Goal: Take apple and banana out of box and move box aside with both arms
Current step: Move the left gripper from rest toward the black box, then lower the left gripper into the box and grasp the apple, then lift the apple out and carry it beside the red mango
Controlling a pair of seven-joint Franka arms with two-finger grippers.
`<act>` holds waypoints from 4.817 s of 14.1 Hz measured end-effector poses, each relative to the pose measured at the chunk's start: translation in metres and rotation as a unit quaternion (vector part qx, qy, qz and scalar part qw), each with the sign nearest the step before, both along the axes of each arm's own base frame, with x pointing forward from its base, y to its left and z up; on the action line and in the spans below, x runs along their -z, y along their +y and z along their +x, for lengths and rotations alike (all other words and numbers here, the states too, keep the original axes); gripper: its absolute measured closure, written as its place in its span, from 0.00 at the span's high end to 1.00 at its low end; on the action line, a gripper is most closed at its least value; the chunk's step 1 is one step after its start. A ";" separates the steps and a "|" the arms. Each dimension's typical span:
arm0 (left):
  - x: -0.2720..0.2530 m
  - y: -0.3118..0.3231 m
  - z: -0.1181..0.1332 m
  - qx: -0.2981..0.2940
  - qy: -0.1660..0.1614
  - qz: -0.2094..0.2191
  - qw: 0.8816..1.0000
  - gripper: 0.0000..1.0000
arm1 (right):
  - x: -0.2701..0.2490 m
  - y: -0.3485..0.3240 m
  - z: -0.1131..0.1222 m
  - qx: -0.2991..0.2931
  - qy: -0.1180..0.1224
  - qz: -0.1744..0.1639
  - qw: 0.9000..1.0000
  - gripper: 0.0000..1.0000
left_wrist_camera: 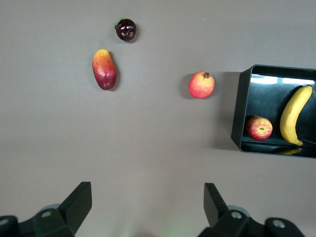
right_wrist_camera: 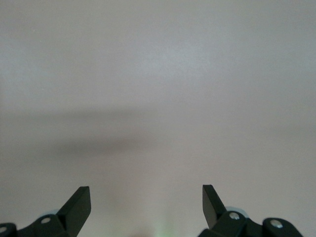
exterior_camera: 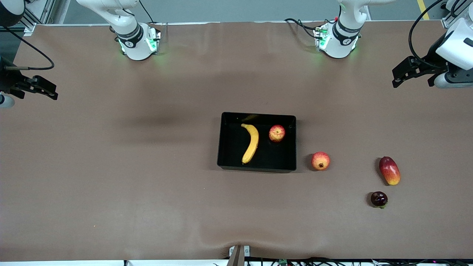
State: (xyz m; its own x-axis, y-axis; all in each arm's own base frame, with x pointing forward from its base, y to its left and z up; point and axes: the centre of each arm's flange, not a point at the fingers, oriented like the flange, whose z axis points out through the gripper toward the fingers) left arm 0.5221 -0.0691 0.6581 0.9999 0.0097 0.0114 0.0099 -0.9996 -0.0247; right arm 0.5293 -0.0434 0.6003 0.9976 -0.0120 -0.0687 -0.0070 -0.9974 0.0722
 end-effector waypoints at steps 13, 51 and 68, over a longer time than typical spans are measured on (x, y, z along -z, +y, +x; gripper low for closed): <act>0.063 -0.052 0.031 -0.007 0.053 -0.002 0.999 1.00 | 0.011 0.004 0.005 -0.016 0.012 0.003 1.000 1.00; 0.260 -0.249 0.073 -0.148 0.008 0.031 0.988 0.76 | 0.009 0.023 0.006 -0.008 0.003 0.061 0.998 1.00; 0.449 0.052 0.136 -0.189 0.113 0.035 0.975 0.76 | 0.010 0.032 0.006 -0.013 0.004 0.074 0.997 1.00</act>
